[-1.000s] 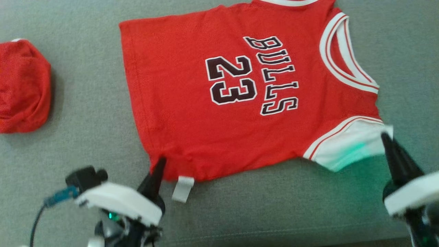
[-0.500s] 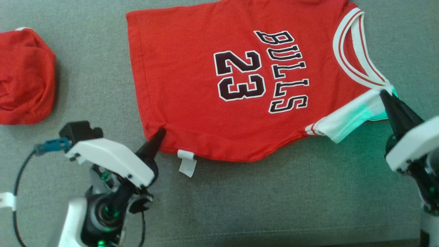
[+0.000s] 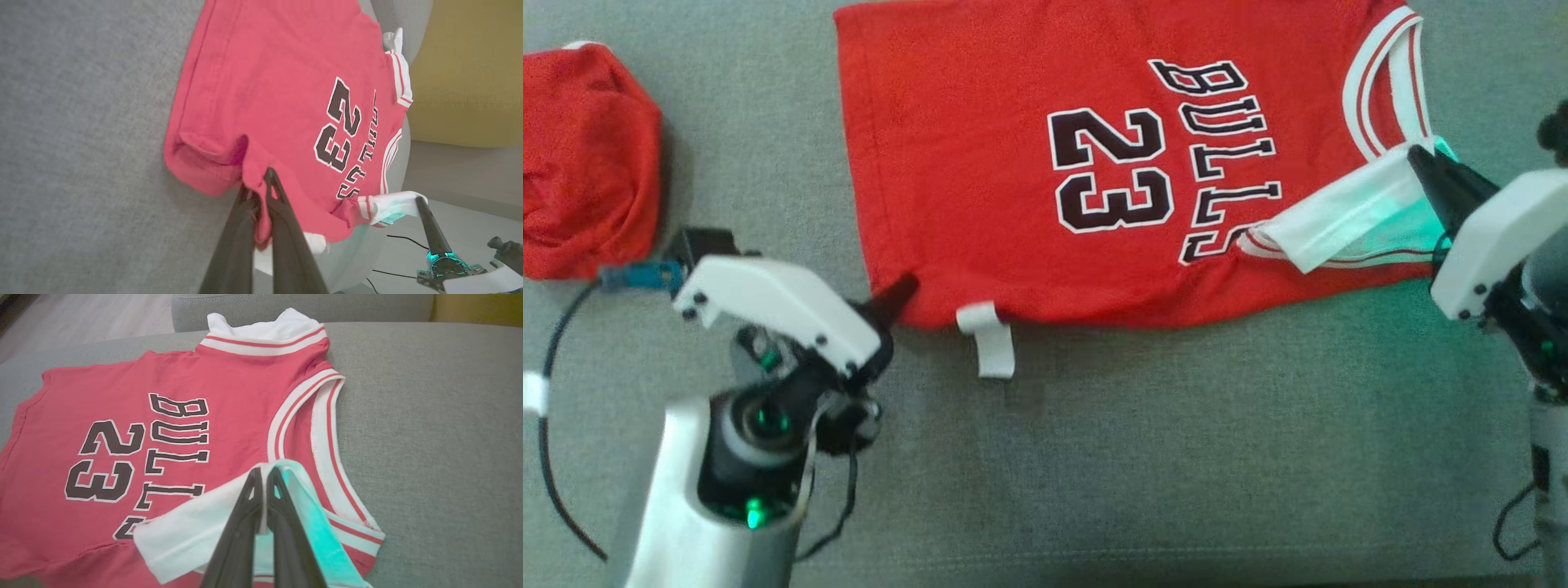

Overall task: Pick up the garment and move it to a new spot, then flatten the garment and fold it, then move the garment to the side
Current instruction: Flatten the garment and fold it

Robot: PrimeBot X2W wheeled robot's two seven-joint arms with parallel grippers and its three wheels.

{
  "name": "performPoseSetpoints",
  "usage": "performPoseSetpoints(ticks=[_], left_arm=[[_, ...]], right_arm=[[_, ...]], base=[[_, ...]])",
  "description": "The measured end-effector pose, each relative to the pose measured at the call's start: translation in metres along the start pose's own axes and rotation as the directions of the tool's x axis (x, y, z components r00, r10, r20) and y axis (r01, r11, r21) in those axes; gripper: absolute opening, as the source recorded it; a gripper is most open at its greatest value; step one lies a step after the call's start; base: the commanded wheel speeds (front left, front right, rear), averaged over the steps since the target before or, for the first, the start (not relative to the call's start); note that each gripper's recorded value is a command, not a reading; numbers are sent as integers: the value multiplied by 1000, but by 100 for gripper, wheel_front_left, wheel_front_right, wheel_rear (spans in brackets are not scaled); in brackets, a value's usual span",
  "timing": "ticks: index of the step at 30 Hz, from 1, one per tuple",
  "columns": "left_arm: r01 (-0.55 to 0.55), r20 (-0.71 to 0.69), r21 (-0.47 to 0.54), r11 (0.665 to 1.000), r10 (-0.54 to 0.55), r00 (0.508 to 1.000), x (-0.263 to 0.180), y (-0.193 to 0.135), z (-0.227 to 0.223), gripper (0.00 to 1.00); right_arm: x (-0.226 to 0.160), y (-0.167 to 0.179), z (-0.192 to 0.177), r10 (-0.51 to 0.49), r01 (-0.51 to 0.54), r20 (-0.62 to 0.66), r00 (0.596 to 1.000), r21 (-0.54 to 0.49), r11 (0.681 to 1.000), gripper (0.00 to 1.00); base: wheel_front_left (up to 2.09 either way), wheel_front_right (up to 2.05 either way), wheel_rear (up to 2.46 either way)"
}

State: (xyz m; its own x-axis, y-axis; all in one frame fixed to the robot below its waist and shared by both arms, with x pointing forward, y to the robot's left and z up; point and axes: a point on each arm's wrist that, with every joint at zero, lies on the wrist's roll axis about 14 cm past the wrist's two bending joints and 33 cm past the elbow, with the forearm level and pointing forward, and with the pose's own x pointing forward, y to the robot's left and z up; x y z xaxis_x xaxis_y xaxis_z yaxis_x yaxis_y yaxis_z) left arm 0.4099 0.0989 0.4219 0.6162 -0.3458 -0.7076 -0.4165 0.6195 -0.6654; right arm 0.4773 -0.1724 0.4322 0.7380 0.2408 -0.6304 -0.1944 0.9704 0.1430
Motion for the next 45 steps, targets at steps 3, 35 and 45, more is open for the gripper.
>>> performPoseSetpoints(ticks=[3, 35, 45], left_arm=[[-16, 16, -16, 1000, 16, 1000, 4, -4, 13, 0], [-66, -36, -109, 992, 62, 997, 11, 7, 15, 100], [-46, 60, -221, 974, 60, 996, 8, 12, 37, 100]], right_arm=[[8, 2, 2, 4, -5, -14, 1000, -12, 1000, 0], [34, 3, 1, 11, -12, -26, 1000, -51, 999, 100], [25, -6, 18, -8, 10, 74, 997, -22, 1000, 100]], base=[[0, 0, 0], [0, 0, 0], [0, 0, 0]])
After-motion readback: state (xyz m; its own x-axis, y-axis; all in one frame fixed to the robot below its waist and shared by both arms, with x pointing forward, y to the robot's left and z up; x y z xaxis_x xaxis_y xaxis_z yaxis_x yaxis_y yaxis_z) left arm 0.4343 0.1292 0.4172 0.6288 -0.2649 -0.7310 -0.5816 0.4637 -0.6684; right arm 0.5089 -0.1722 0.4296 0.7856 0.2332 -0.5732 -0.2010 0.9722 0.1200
